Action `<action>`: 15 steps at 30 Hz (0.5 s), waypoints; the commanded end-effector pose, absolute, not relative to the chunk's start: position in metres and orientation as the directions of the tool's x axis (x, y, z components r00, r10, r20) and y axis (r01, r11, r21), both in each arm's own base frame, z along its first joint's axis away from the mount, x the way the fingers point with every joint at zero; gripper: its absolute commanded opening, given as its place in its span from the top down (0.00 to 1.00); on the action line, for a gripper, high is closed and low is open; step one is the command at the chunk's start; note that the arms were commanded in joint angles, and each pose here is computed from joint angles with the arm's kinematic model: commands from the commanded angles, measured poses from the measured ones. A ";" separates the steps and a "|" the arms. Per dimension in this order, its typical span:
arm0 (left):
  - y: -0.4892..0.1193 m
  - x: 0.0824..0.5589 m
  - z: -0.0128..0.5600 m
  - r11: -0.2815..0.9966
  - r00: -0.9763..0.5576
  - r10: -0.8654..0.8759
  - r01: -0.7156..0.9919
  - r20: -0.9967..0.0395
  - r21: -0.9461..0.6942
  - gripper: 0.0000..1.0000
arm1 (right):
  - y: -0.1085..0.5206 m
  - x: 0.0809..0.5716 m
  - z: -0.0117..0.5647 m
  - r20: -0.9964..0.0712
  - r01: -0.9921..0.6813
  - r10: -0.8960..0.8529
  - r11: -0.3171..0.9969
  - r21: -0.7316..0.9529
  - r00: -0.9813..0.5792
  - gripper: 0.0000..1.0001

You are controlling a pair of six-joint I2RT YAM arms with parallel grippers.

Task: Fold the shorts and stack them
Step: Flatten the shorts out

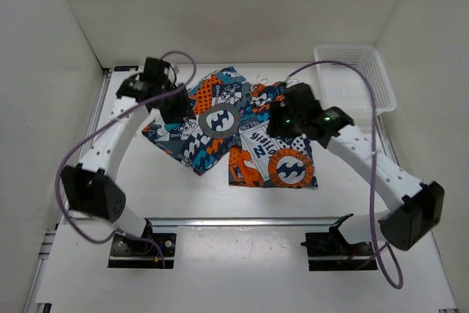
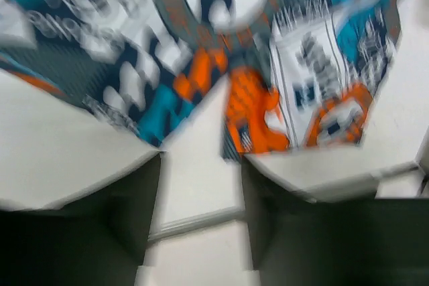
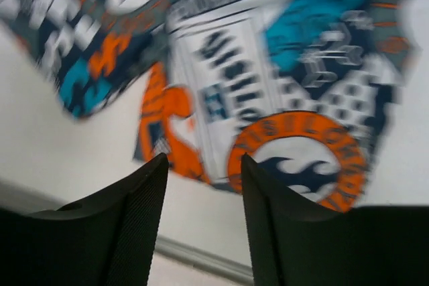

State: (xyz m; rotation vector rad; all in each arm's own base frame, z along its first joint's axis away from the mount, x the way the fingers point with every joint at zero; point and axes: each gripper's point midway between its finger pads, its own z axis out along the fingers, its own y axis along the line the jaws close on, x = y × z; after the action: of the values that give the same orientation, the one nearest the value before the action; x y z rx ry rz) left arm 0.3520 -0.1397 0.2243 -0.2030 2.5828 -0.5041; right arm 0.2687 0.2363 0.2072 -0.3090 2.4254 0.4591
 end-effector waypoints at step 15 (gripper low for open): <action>-0.227 0.264 0.103 0.917 -0.976 -0.102 -0.018 -0.191 -0.397 0.90 | 0.066 0.290 0.044 -0.216 0.351 0.391 0.914 0.203 -0.894 0.03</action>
State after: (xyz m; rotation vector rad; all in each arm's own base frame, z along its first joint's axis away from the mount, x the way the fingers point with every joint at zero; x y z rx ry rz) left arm 0.2460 -0.2138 0.0834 -0.0819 2.9673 -0.5115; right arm 0.2865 0.0612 0.0567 0.4859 2.8101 0.1511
